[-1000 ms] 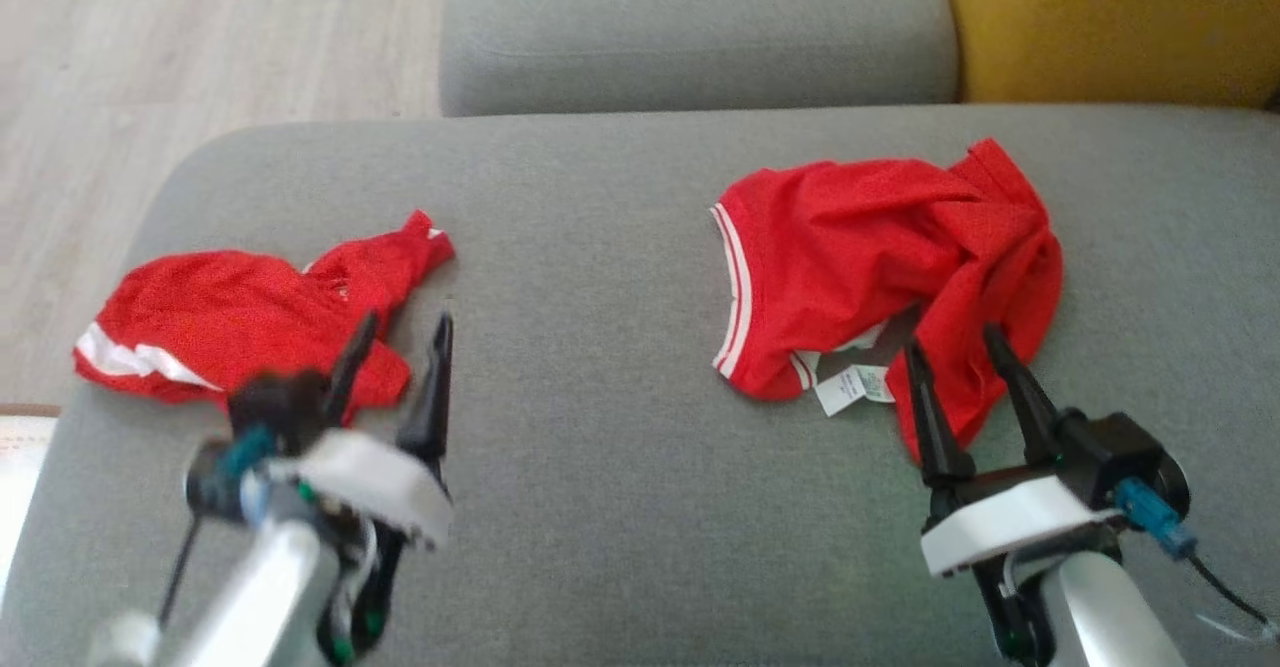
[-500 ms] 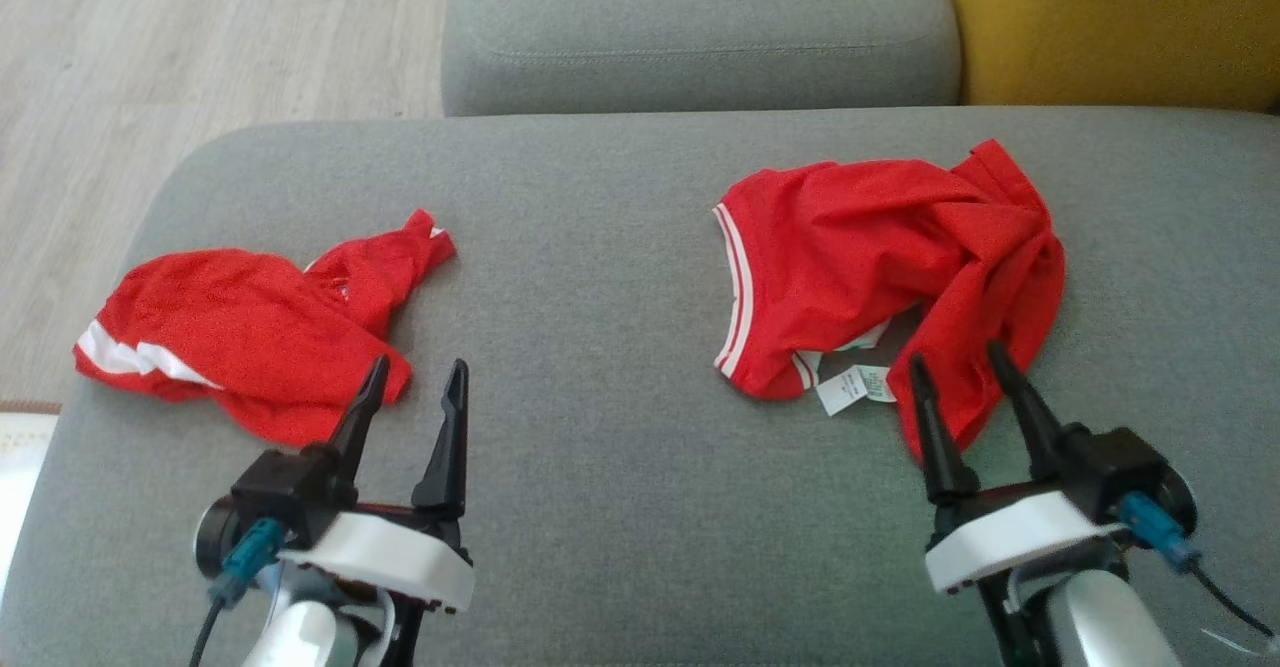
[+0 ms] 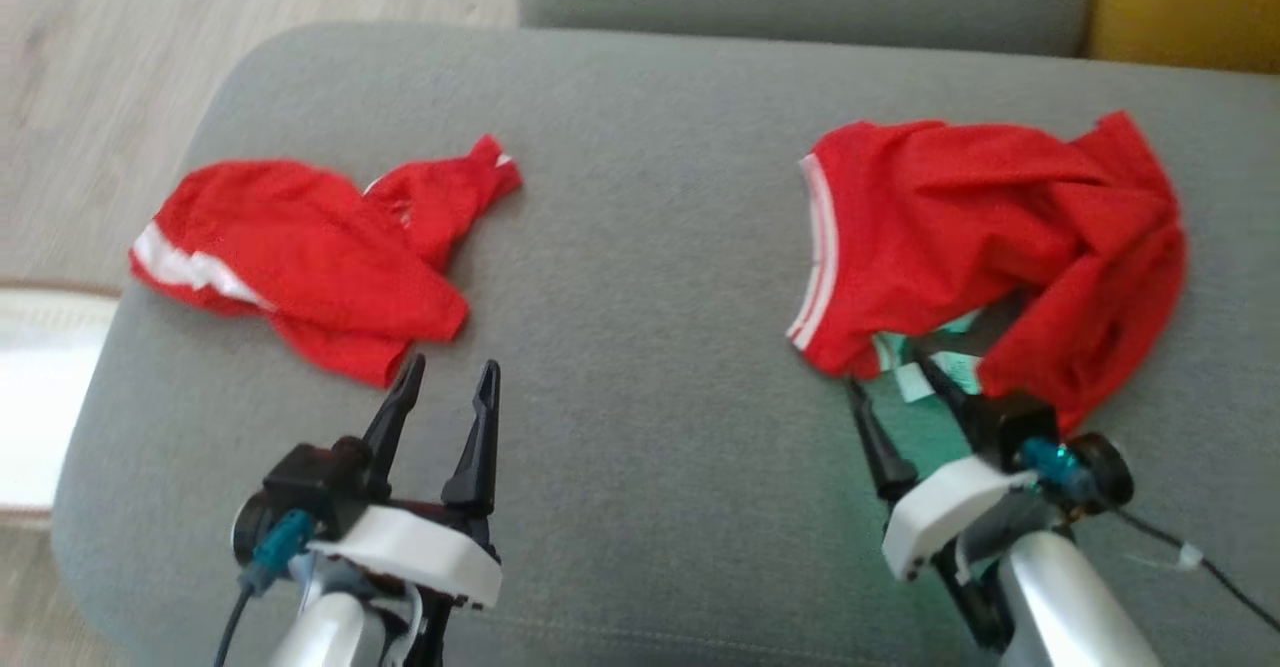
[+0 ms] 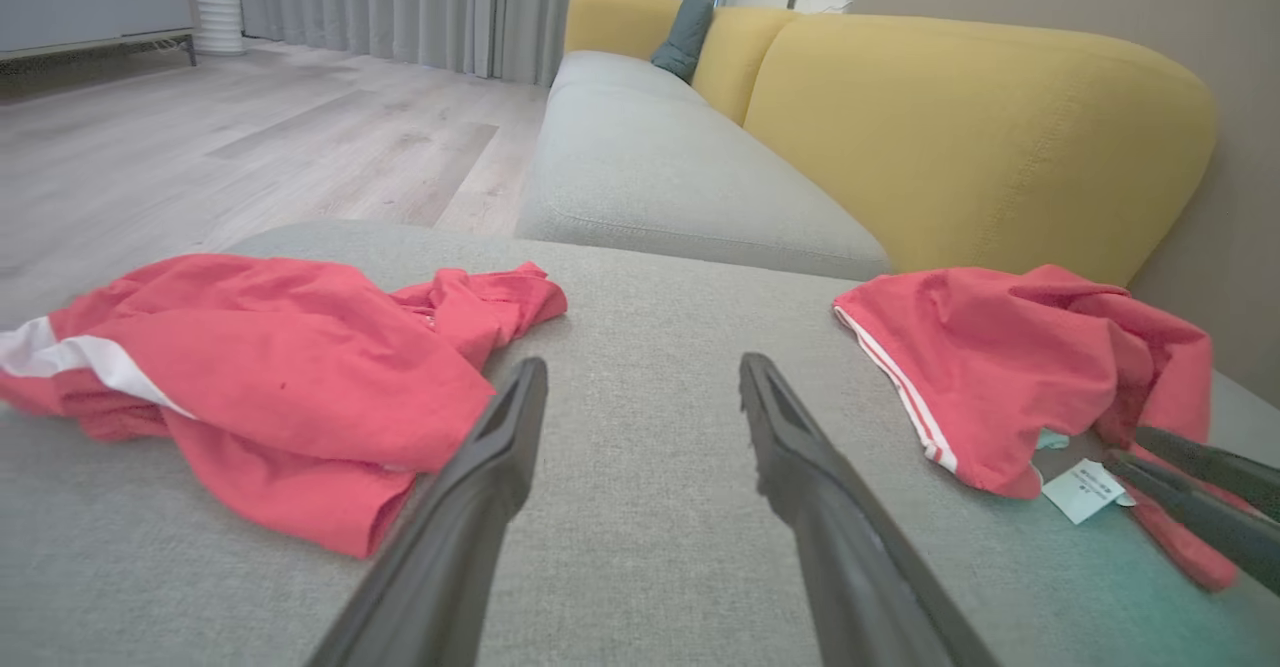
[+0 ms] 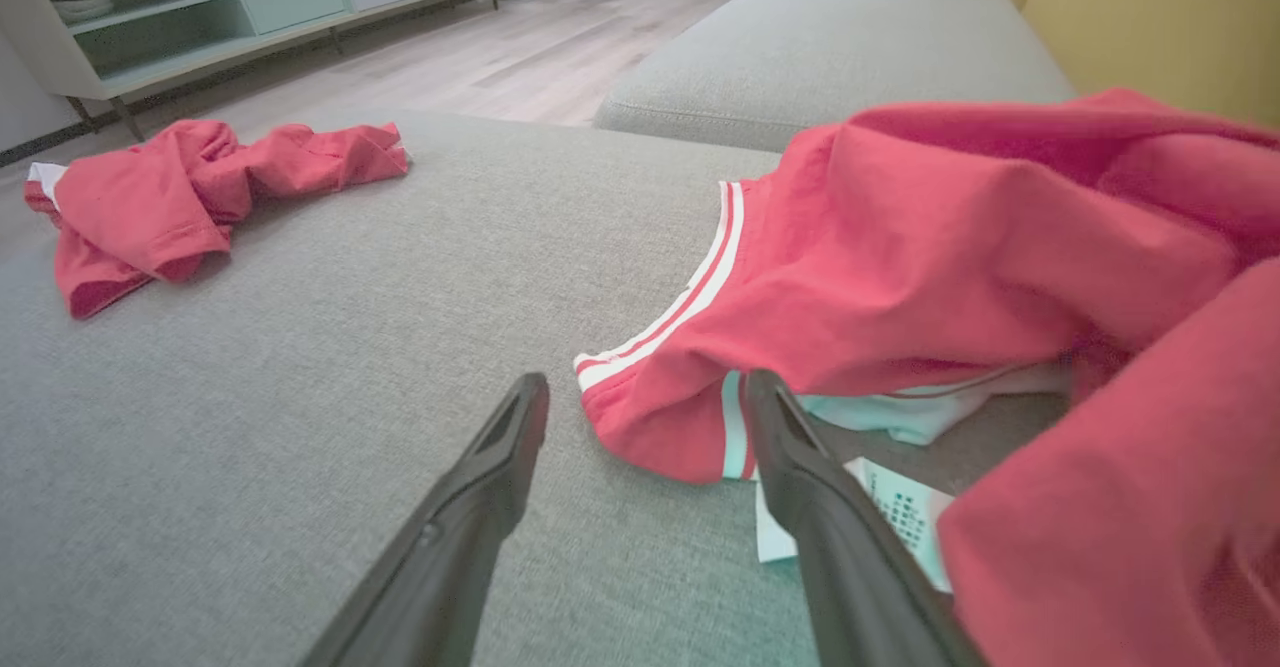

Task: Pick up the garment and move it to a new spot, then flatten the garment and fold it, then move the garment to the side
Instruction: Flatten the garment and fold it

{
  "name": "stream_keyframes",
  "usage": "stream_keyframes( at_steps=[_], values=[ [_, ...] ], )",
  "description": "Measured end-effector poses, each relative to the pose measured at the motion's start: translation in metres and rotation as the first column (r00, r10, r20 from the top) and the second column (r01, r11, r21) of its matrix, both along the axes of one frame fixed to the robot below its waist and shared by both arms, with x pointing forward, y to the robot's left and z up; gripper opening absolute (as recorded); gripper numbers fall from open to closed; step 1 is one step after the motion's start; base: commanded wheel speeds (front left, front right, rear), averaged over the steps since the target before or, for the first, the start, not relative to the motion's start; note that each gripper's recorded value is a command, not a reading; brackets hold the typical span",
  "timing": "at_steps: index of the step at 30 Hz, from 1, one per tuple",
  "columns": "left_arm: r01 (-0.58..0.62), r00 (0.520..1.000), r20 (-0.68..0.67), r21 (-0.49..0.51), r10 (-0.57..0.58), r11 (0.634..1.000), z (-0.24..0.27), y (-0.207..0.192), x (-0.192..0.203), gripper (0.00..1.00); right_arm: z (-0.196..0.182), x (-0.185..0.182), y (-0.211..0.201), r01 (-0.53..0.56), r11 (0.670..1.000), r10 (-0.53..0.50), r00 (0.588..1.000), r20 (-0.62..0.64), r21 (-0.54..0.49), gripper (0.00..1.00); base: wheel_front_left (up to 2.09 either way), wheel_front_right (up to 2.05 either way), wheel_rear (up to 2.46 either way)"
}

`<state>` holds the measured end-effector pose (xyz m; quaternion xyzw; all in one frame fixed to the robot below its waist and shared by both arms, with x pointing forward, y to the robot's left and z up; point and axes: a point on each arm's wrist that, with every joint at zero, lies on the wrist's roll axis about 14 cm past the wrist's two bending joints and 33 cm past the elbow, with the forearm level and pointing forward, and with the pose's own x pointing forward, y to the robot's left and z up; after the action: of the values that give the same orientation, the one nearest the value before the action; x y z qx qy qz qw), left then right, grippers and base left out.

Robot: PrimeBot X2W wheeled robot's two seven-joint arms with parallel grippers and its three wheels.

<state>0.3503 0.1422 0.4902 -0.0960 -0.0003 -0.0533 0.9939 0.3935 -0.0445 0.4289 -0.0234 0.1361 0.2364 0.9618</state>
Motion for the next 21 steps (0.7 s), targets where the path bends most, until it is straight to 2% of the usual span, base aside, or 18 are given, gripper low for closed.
stream_keyframes(
  at_steps=[7,17,18,19,21],
  values=[
    [-0.040,0.999,-0.022,0.002,0.040,0.999,-0.007,0.014,0.009,1.00,-0.032,0.025,0.002,-0.017,0.996,0.010,0.997,-0.082,-0.085,1.00,0.00,0.00,0.00],
    [-0.084,0.994,-0.064,-0.002,0.084,0.996,-0.020,0.028,0.007,1.00,-0.063,0.031,0.021,-0.112,0.980,0.083,0.982,-0.168,-0.166,1.00,0.00,0.00,0.00],
    [-0.084,0.994,-0.064,-0.004,0.084,0.996,-0.020,0.027,0.007,1.00,-0.062,0.032,0.022,-0.115,0.979,0.087,0.982,-0.168,-0.169,0.27,0.00,0.00,0.00],
    [-0.084,0.995,-0.062,-0.006,0.083,0.996,-0.020,0.027,0.007,1.00,-0.061,0.033,0.023,-0.121,0.977,0.093,0.983,-0.161,-0.174,0.00,0.00,0.00,0.00],
    [-0.081,0.995,-0.058,-0.001,0.081,0.997,-0.019,0.026,0.007,1.00,-0.058,0.030,0.027,-0.139,0.975,0.113,0.982,-0.153,-0.175,0.00,0.00,0.00,0.00]
  ],
)
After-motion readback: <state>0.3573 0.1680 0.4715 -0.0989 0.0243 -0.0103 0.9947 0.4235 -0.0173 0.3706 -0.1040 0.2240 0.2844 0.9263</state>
